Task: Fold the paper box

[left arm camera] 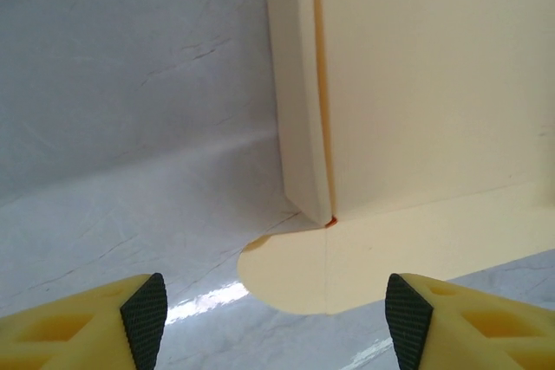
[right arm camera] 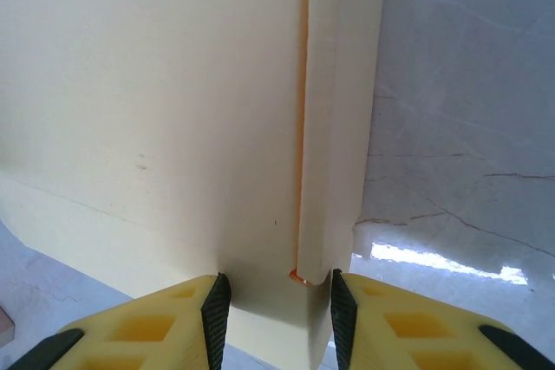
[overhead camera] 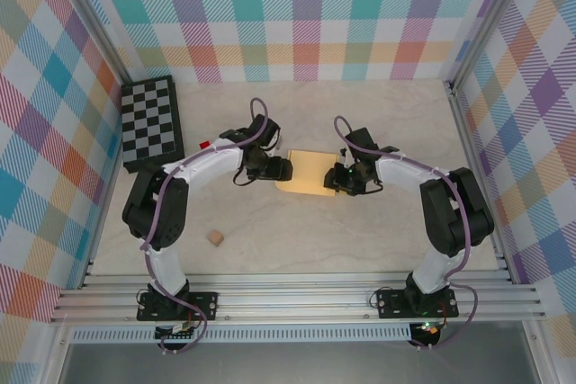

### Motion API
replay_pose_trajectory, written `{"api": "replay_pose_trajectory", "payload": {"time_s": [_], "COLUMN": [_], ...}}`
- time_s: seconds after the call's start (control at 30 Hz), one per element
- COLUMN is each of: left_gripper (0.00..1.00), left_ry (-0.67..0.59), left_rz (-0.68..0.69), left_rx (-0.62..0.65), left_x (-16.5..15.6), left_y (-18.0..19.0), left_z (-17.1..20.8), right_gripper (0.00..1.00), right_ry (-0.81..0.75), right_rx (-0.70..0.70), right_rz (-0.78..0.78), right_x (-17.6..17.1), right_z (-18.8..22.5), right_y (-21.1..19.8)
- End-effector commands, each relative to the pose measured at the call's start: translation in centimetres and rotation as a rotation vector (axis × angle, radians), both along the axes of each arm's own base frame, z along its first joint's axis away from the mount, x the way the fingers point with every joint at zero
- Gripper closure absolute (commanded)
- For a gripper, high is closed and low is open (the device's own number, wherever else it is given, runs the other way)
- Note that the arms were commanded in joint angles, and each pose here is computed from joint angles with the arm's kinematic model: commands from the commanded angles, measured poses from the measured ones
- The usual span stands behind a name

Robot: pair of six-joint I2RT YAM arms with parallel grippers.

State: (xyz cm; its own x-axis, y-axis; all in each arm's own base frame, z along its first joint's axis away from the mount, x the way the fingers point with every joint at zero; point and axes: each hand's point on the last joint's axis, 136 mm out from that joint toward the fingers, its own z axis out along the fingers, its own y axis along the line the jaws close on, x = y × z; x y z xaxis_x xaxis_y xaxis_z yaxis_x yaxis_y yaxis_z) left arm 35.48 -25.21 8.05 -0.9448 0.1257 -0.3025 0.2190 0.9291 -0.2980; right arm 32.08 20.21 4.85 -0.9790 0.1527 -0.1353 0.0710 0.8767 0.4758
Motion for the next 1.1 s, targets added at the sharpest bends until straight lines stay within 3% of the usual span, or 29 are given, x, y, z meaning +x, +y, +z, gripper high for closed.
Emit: {"api": "replay_pose_trajectory", "payload": {"time_s": [0.0,0.43,0.73,0.9,1.07], "left_gripper": [0.30,0.37,0.45,0.36,0.46], "left_ry": [-0.005,0.070,0.085,0.016,0.082], "left_rz": [-0.023,-0.005,0.054,0.008,0.044], "left_rx": [-0.053,-0.046,-0.167,0.022,-0.096], "left_x": [0.5,-1.5,-1.7,-1.2,-1.9], "left_y": [-2.3,-3.5,-4.9,-1.8,-2.7], "left_z": [0.0,-2.0,-0.6,-0.5,-1.2], "right_gripper": [0.61,0.61,0.62,0.62,0.62], "right_ry": [-0.011,-0.003,0.013,0.018,0.024], "right_rx": [-0.010,0.032,0.084,0.079,0.093], "right_rz": [-0.004,0.000,-0.009,-0.014,-0.014], "right_x": [0.4,0.8,0.7,0.7,0.8], "right_z": [0.9,1.2,1.1,0.8,0.6], "right_y": [-0.1,0.8,1.6,1.5,1.7]}}
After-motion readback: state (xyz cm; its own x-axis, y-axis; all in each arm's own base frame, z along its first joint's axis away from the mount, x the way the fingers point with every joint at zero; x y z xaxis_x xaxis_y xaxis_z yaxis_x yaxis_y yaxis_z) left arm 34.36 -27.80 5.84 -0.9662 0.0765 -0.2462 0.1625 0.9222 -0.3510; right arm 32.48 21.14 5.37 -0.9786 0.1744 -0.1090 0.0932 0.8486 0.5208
